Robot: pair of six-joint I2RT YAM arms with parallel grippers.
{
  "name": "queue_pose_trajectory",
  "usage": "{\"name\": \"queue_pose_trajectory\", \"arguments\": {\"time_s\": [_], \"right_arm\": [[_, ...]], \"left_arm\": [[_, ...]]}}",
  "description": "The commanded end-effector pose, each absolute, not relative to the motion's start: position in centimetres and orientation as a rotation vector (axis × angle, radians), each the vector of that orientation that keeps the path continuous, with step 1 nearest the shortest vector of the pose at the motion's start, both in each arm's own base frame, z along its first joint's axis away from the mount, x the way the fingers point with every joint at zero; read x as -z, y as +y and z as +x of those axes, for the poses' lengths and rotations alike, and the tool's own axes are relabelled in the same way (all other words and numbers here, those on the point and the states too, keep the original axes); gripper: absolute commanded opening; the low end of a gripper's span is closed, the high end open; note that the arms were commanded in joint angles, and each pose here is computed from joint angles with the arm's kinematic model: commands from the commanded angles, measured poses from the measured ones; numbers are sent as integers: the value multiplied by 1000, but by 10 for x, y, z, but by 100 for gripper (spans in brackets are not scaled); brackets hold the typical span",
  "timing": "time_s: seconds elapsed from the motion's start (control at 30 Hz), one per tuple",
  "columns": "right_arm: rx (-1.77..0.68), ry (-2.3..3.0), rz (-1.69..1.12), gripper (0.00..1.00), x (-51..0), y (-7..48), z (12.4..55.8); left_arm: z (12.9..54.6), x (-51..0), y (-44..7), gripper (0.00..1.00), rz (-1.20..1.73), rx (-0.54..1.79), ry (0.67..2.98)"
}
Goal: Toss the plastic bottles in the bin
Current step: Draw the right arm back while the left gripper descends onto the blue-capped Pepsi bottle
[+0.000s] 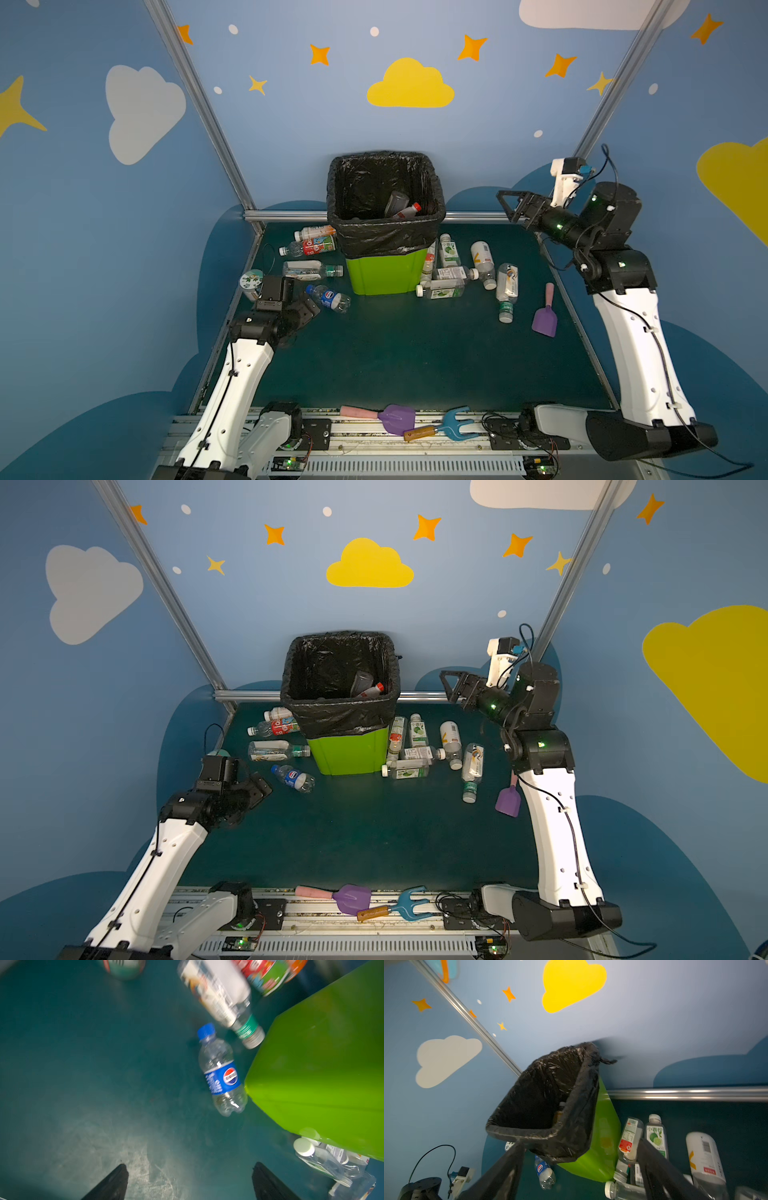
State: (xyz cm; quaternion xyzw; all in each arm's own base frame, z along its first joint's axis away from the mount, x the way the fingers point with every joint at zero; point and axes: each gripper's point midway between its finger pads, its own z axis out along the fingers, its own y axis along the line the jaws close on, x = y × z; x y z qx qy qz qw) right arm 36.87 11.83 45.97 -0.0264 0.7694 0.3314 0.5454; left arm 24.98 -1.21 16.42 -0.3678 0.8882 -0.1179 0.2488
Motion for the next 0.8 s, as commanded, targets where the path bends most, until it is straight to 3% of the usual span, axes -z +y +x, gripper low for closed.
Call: {"name": "queue_pose_trajectory", "arguments": {"time_s": [0.0,0.27,0.37,0.77], "right_arm": [[-832,1959,-63,84,-416,123,370],[-843,2230,-60,83,-344,127,360],[-813,2278,-56,83,-328,122,357],[-819,2325,-58,83,-313,117,357]], "left_arm": [[253,-155,-25,93,-1057,450,2431],[255,-135,-25,91,-1140,526,2406],[260,-130,-28,86,-1159,594,2420],[314,-128,-26,77,-1124,670,2542]]}}
